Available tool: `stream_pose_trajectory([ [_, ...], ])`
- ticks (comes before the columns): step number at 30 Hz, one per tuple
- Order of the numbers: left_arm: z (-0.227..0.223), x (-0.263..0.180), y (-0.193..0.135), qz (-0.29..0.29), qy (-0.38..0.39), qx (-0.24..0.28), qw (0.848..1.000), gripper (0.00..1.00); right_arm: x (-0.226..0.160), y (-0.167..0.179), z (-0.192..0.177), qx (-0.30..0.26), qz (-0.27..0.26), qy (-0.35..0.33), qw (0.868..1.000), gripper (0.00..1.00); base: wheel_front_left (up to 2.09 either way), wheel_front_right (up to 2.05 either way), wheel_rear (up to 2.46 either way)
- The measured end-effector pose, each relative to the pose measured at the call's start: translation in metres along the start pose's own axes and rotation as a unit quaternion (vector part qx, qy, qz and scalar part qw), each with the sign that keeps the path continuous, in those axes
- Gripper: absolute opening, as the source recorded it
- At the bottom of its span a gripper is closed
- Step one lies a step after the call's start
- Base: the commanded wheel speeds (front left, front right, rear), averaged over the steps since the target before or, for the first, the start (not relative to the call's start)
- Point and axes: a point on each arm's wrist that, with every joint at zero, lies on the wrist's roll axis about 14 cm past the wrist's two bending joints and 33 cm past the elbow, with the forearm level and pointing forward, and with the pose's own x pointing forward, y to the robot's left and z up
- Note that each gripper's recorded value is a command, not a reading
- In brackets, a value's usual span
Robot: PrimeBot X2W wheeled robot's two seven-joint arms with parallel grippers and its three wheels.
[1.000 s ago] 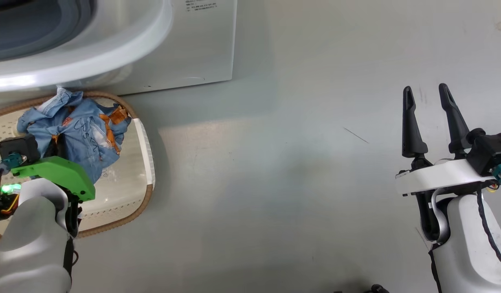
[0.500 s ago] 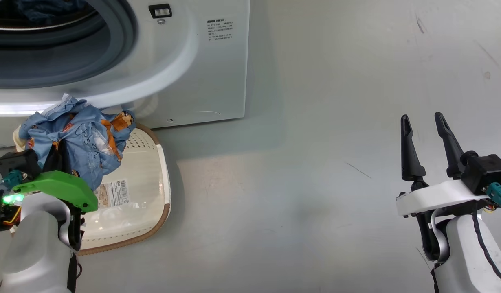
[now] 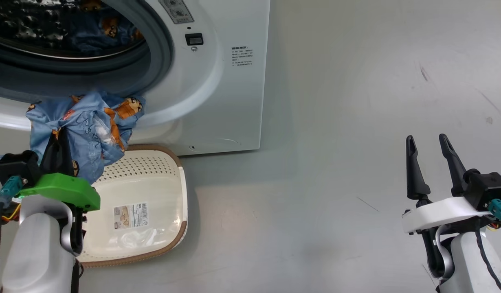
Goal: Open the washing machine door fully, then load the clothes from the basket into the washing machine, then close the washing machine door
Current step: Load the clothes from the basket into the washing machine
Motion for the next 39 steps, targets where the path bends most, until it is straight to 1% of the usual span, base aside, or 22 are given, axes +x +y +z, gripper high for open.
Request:
stream_pose_trajectory([
  [9, 0.037, -0.030, 0.012, 0.016, -0.058, -0.003, 0.998, 0.00, -0.009, 0.014, 0.013, 0.002, 0.018, -0.016, 1.000, 1.00, 0.00, 0.00, 0.00],
  [13, 0.061, -0.042, 0.014, 0.017, -0.096, 0.007, 0.995, 0.00, -0.016, 0.023, 0.017, 0.004, 0.028, -0.021, 0.999, 1.00, 0.00, 0.00, 0.00],
  [18, 0.078, -0.058, 0.015, 0.017, -0.125, 0.012, 0.992, 0.00, -0.025, 0.023, 0.024, 0.005, 0.025, -0.030, 0.999, 1.00, 0.00, 0.00, 0.00],
  [22, 0.076, -0.073, 0.020, 0.024, -0.125, 0.013, 0.992, 0.00, -0.032, 0.025, 0.028, 0.007, 0.026, -0.036, 0.999, 1.00, 0.00, 0.00, 0.00],
  [25, 0.075, -0.081, 0.019, 0.022, -0.127, 0.014, 0.992, 0.00, -0.034, 0.027, 0.032, 0.006, 0.029, -0.042, 0.999, 1.00, 0.00, 0.00, 0.00],
  [30, 0.069, -0.089, 0.011, 0.013, -0.122, 0.012, 0.992, 0.00, -0.038, 0.028, 0.031, 0.007, 0.031, -0.041, 0.999, 1.00, 0.00, 0.00, 0.00],
  [39, 0.061, -0.094, 0.006, 0.004, -0.114, 0.013, 0.993, 0.00, -0.040, 0.026, 0.031, 0.006, 0.028, -0.041, 0.999, 1.00, 0.00, 0.00, 0.00],
])
